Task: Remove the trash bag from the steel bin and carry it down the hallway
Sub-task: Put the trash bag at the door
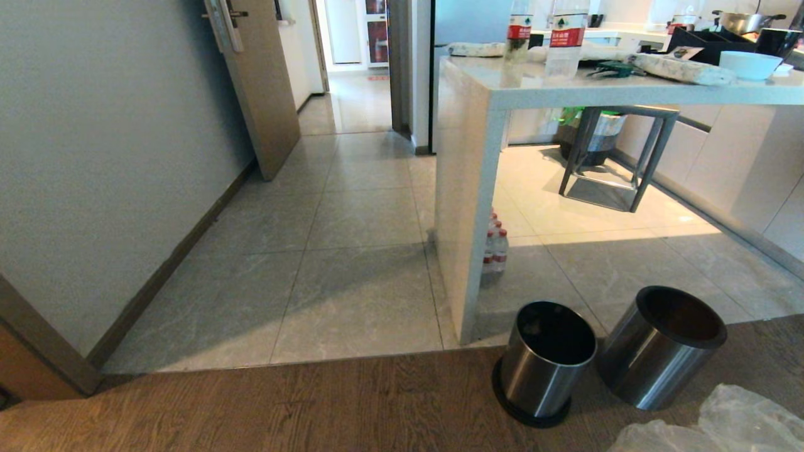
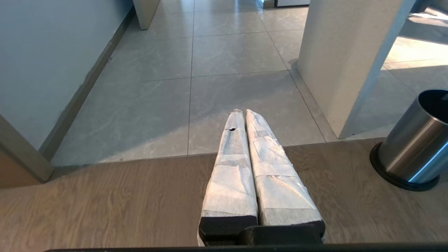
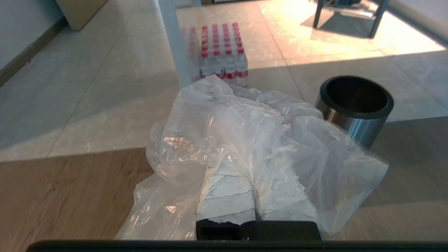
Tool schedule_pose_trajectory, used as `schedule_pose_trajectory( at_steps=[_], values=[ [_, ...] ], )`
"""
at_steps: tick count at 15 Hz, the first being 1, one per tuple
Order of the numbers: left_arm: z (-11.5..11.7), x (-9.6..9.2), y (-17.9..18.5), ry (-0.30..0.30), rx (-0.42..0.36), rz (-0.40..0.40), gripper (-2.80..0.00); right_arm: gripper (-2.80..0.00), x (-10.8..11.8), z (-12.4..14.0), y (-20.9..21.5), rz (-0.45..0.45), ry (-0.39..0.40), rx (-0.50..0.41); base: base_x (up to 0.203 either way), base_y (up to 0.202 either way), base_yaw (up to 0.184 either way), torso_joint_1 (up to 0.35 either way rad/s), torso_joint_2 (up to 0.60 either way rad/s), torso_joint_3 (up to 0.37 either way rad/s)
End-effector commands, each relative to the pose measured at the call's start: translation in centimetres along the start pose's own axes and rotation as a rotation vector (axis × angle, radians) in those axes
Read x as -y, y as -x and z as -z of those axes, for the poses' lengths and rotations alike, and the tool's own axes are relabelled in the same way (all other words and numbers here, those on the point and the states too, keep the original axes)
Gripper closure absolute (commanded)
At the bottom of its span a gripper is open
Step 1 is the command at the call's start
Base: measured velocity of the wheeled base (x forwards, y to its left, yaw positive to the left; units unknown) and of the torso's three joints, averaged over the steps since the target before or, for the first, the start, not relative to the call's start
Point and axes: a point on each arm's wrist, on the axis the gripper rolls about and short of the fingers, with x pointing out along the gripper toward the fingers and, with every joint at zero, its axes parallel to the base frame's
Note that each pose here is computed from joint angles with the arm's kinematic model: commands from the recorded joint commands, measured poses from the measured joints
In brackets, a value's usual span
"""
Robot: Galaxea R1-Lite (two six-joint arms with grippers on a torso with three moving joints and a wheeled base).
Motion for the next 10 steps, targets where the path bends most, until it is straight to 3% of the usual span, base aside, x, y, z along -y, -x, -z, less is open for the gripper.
schedule_pose_trajectory(
  at_steps=[1, 10],
  values=[
    [0.01, 0.00, 0.01, -0.001, 0.001, -0.001, 0.00, 0.00, 0.00, 0.04, -0.03, -0.001, 0.000, -0.004, 0.000, 0.000, 0.000, 0.000, 0.00, 0.000],
    [-0.02, 0.00, 0.01, 0.001, 0.004, -0.001, 0.00, 0.00, 0.01, 0.04, -0.03, 0.001, 0.000, -0.004, 0.000, 0.011, -0.002, 0.001, 0.00, 0.000]
  ],
)
